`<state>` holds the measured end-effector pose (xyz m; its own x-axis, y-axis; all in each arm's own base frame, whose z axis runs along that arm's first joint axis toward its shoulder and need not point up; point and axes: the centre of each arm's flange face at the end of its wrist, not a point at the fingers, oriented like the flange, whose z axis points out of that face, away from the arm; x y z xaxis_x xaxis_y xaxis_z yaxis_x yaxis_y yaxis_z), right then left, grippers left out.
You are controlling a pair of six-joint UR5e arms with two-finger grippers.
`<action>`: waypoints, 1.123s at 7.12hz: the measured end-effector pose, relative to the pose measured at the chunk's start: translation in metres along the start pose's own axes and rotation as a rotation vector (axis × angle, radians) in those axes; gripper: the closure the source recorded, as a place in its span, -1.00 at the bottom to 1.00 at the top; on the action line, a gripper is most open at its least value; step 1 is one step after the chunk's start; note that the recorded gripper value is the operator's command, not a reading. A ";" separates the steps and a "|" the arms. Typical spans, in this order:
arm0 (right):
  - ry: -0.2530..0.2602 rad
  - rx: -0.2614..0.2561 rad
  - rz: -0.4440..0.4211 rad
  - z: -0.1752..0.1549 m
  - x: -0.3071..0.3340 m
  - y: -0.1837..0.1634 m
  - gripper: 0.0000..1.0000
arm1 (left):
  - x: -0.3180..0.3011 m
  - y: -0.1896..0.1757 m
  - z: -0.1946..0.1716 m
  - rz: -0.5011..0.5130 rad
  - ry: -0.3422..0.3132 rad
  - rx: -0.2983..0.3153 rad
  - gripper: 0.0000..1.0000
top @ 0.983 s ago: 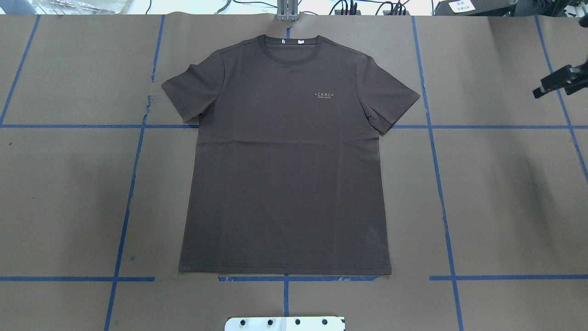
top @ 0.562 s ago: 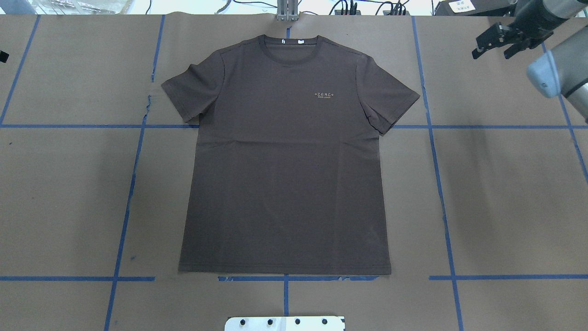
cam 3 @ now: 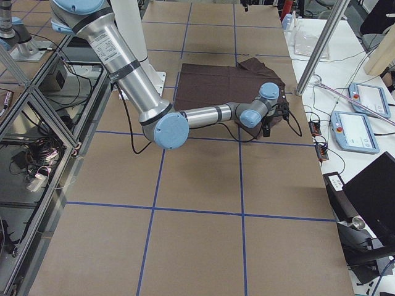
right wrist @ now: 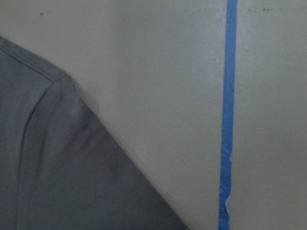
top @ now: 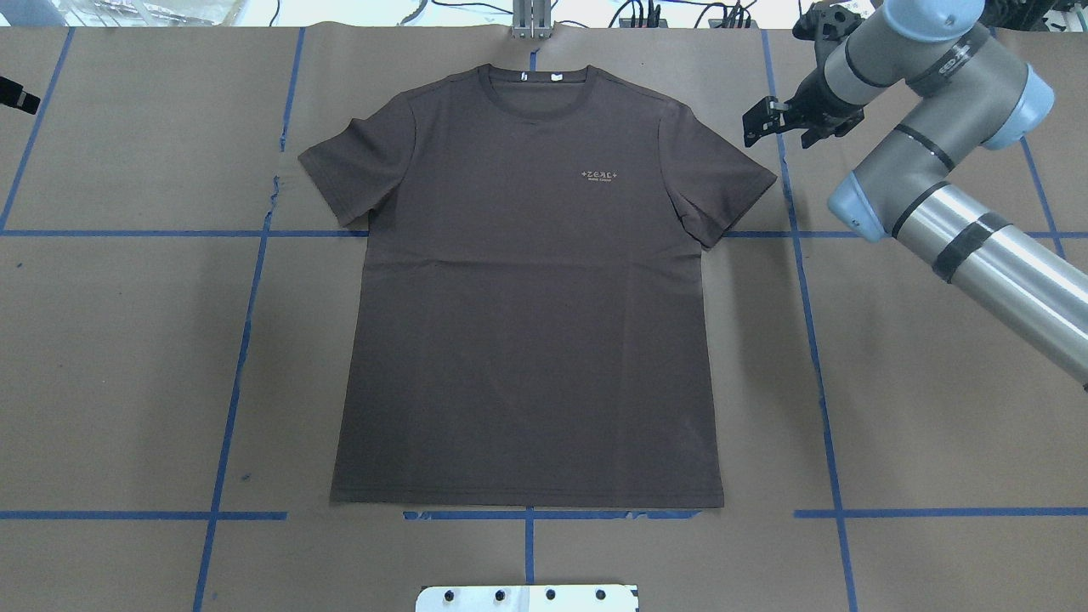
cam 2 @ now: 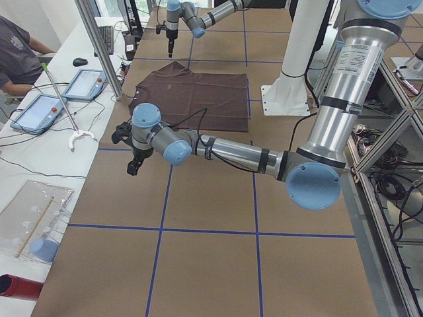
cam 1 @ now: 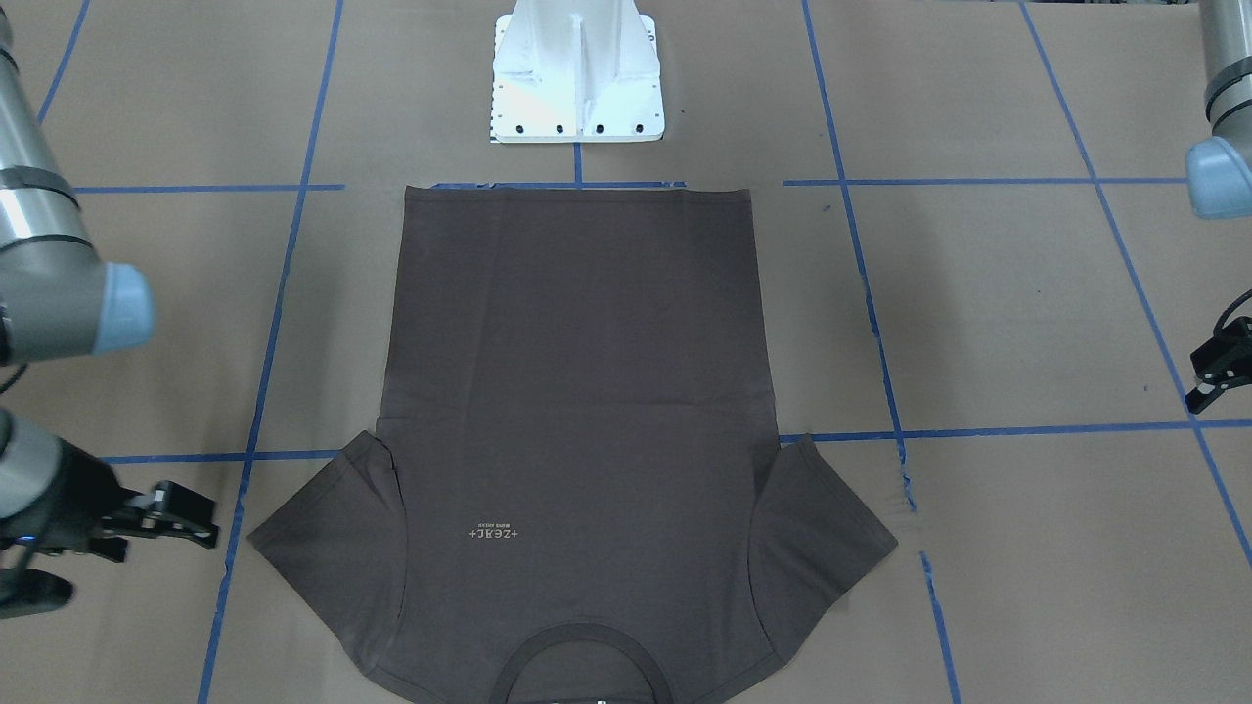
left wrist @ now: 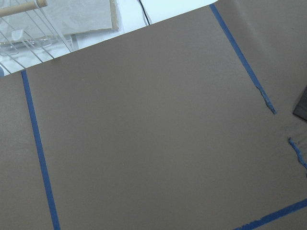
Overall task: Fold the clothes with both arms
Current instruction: 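Move the right gripper to the sleeve nearest it and grasp its edge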
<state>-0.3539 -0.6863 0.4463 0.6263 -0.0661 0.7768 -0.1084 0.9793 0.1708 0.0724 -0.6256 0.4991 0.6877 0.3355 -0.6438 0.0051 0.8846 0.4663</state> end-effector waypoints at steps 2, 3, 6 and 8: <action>0.021 -0.006 -0.001 0.022 -0.006 0.015 -0.92 | 0.001 0.000 0.000 -0.009 0.003 0.002 -1.00; 0.029 -0.012 0.002 0.026 -0.004 0.017 -0.86 | 0.001 0.000 0.000 -0.010 0.004 0.002 -1.00; 0.045 -0.026 0.009 0.031 0.003 0.022 -0.23 | 0.001 0.001 -0.001 -0.012 0.007 0.002 -1.00; 0.049 -0.030 0.015 0.032 0.003 0.023 0.60 | 0.001 0.001 -0.002 -0.012 0.008 0.003 -1.00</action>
<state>-0.3790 -0.6704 0.4718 0.6619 -0.0429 0.7483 -0.0950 0.9855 0.1405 0.0713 -0.6243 0.4976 0.6820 0.3274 -0.6540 0.0155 0.8875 0.4605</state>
